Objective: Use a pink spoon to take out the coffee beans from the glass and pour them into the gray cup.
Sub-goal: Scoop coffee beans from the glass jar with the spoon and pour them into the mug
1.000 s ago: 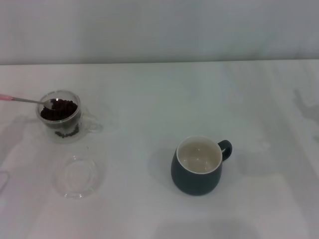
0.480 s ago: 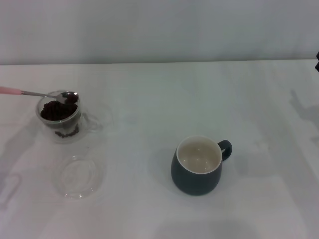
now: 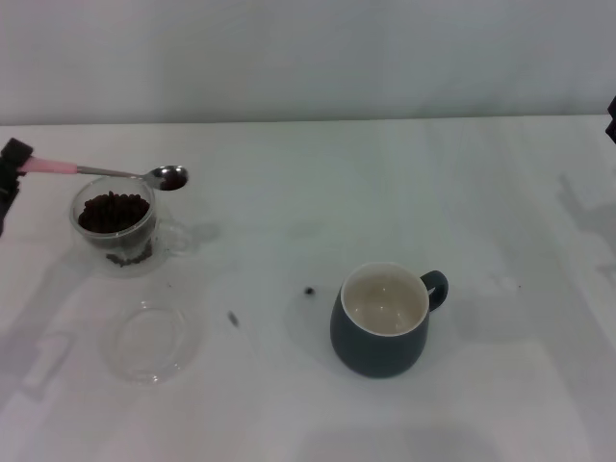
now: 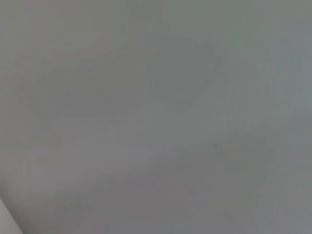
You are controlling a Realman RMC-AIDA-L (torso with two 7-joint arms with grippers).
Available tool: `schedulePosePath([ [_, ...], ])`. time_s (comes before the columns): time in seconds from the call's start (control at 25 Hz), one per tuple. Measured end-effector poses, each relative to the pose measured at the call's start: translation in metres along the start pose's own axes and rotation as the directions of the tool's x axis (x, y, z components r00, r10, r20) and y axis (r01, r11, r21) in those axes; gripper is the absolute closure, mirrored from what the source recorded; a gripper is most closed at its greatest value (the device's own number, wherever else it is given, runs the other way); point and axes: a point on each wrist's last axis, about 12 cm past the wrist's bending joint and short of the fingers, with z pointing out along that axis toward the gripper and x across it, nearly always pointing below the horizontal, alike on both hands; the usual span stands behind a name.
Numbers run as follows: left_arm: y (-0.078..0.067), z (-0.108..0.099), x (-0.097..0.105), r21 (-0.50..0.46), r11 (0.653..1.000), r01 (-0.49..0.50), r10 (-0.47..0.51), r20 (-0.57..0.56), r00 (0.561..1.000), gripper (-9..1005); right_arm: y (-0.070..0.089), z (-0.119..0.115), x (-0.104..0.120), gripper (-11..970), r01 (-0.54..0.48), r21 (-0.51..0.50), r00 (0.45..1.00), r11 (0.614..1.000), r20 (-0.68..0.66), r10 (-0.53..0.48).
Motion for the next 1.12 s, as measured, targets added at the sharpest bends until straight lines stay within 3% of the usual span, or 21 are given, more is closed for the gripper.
schedulePosePath([
  [0.52, -0.007, 0.038, 0.025, 0.023, 0.998, 0.057, -0.054, -0.123, 0.991, 859, -0.001, 0.004, -0.002, 83, 0.003, 0.005, 1.000, 1.000, 0.008, -0.003],
  [0.8, -0.006, 0.053, 0.039, -0.017, 0.997, 0.075, -0.077, -0.189, 0.979, 859, -0.001, 0.006, -0.003, 83, 0.003, 0.008, 1.000, 1.000, 0.012, -0.003],
  [1.12, -0.010, 0.069, 0.054, -0.027, 0.998, 0.049, -0.055, -0.292, 0.955, 859, 0.001, 0.010, -0.005, 83, 0.003, 0.002, 1.000, 1.000, 0.017, -0.003],
])
